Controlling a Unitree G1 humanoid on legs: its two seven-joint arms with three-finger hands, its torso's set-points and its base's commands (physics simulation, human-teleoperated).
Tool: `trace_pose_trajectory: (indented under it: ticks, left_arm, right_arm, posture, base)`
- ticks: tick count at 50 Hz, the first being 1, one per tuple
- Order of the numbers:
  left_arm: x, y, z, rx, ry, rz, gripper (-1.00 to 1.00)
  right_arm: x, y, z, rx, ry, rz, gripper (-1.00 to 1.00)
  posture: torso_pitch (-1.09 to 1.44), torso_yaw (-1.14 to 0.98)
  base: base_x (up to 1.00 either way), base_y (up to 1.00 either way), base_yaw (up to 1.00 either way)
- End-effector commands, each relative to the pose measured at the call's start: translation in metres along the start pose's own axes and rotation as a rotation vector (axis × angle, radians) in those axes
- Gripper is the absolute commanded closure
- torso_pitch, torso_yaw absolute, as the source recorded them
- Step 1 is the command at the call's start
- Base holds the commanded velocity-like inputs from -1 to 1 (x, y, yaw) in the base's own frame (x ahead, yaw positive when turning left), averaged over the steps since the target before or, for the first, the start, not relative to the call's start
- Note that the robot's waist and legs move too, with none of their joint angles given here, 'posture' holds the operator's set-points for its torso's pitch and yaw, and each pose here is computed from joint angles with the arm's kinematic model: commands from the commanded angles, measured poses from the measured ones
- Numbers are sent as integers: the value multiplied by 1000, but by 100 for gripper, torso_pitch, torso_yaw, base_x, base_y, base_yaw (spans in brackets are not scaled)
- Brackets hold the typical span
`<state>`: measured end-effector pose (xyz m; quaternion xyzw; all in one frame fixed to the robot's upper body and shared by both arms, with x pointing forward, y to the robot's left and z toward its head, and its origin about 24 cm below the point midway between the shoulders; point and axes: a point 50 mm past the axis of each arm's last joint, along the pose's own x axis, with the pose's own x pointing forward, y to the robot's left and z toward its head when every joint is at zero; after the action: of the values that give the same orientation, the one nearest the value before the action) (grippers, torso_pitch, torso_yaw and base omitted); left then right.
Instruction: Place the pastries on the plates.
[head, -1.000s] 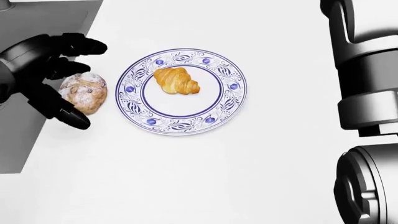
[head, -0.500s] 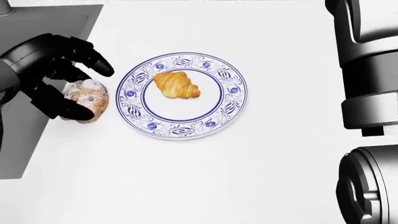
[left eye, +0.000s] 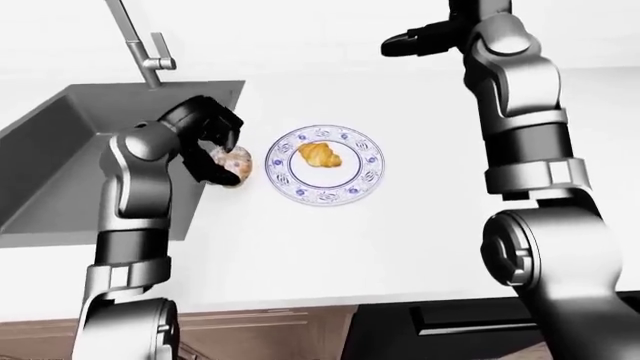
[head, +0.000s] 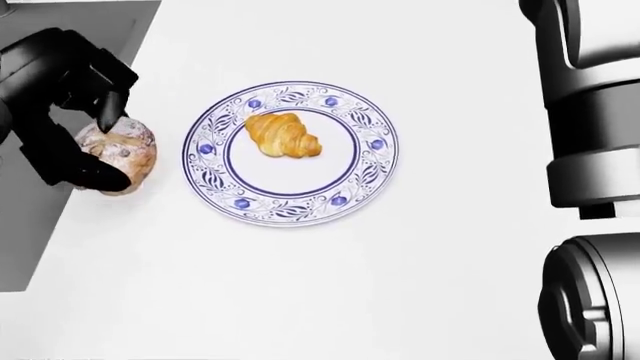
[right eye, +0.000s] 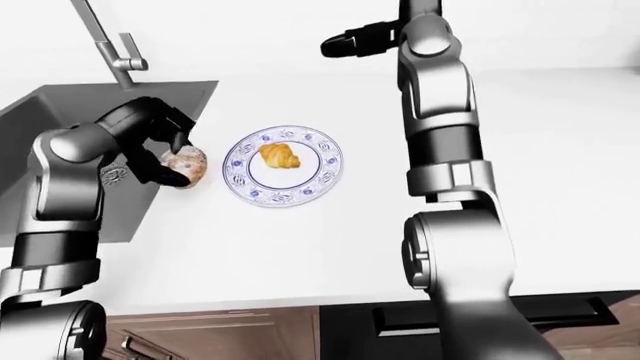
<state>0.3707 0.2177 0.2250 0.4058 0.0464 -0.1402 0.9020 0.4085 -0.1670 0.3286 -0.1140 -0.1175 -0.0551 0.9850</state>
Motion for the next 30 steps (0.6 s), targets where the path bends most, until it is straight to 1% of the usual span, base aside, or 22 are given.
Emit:
trace_pose_trajectory:
  ticks: [1, 3, 6, 7, 8, 9, 10, 11, 14, 15, 19, 21, 26, 27, 30]
  left_arm:
    - [-9, 21, 21, 27, -80, 93, 100]
    - [-11, 24, 24, 27, -87, 108, 100]
    - [-15, 29, 33, 16, -113, 134, 100]
    - [-17, 31, 36, -3, -133, 156, 100]
    - [-19, 33, 40, -34, -159, 170, 100]
    - [-21, 35, 42, -40, -164, 192, 100]
    - [-23, 35, 43, -40, -167, 195, 100]
    - [-25, 36, 47, -47, -182, 204, 100]
    - [-30, 41, 54, -50, -196, 220, 100]
    - [-31, 43, 56, -42, -197, 223, 100]
    - [-32, 46, 61, -31, -205, 220, 100]
    - [-33, 48, 64, -33, -214, 227, 100]
    - [-35, 50, 69, -38, -232, 239, 100]
    - [-35, 51, 71, -47, -245, 245, 100]
    - [-35, 52, 73, -58, -258, 256, 100]
  right_arm:
    - [-2, -6, 30, 14, -122, -19, -100]
    - [-3, -5, 31, 26, -138, -12, -100]
    - [-4, -5, 30, 50, -138, -13, -100]
    - [-4, -6, 32, 61, -144, -19, -100]
    - [-5, -6, 34, 72, -158, -16, -100]
    - [-5, -5, 34, 67, -163, -13, -100]
    - [-5, -5, 36, 62, -169, -11, -100]
    - [-5, -4, 36, 68, -169, -6, -100]
    - [-5, -5, 37, 73, -165, -11, -100]
    - [-5, -4, 37, 78, -165, -12, -100]
    - [-5, -2, 37, 75, -159, -5, -100]
    - [-6, -3, 41, 88, -172, -5, -100]
    - [-10, -4, 40, 95, -173, -9, -100]
    - [-11, -4, 40, 97, -177, -7, -100]
    - [-13, -1, 41, 98, -181, -2, -100]
  posture:
    - [0, 0]
    - [0, 0]
    - [0, 0]
    - [0, 0]
    - [0, 0]
    - [0, 0]
    - [0, 0]
    - [0, 0]
    - [0, 0]
    - [0, 0]
    - [0, 0]
    - [0, 0]
    - [0, 0]
    - [0, 0]
    - [0, 0]
  base:
    - [0, 0, 0]
    - [0, 0, 0]
    - [0, 0, 0]
    - [0, 0, 0]
    - [0, 0, 0]
    - [0, 0, 0]
    - [0, 0, 0]
    - [0, 0, 0]
    - [-9, 0, 0]
    - [-49, 0, 0]
    - [-64, 0, 0]
    - [-69, 0, 0]
    - [-72, 0, 0]
    - [-72, 0, 0]
    - [-72, 0, 0]
